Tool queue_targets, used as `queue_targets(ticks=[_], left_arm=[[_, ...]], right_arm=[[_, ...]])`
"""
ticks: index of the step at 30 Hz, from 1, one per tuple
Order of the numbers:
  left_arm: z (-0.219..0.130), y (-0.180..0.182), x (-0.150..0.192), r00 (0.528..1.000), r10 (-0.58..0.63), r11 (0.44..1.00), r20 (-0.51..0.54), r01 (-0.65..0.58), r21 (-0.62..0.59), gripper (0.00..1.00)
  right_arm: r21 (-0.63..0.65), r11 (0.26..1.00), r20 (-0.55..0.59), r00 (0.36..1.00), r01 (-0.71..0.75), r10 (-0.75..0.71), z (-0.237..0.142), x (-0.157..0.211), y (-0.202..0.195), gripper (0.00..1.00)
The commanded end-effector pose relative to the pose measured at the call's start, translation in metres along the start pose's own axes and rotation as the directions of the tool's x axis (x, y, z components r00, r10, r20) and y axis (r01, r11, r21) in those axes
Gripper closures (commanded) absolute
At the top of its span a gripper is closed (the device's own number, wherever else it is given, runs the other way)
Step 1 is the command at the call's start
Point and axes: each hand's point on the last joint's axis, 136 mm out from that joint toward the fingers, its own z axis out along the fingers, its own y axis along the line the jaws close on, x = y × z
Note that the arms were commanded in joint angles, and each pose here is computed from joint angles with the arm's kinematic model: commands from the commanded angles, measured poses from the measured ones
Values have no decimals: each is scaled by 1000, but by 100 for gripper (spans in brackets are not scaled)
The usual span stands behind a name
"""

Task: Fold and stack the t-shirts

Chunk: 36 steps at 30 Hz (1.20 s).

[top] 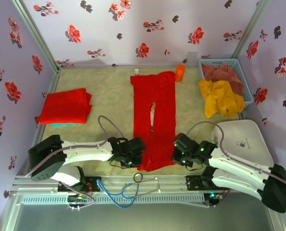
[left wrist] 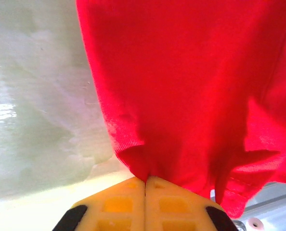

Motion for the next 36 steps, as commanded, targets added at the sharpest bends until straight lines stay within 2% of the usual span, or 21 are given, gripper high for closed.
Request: queue_targets(ticks=[1, 7, 11, 19, 28, 36], left_arm=[[-20, -3, -14, 999, 7, 1000, 49, -8, 24, 100], [-51, -20, -53, 992, 31, 997, 119, -39, 69, 100], [-74, -26, -82, 986, 73, 996, 152, -81, 48, 100], [-97, -32, -144, 972, 128, 991, 198, -130, -3, 100], [-110, -33, -210, 955, 169, 986, 242, -165, -37, 100], [-101, -41, -261, 945, 206, 978, 252, -210, -15, 100]], right_arm=[[-2, 1000, 103, 994, -17, 17, -16, -19, 7, 100], [-42, 999, 164, 986, -5, 11, -36, -52, 31, 100], [-57, 998, 185, 983, 4, 7, -46, -75, 43, 100], [-70, 997, 240, 971, 38, -21, -59, -132, 75, 100], [-109, 993, 271, 963, 44, -13, -57, -199, 91, 100], [-159, 986, 245, 970, 47, -7, -44, -248, 105, 100]])
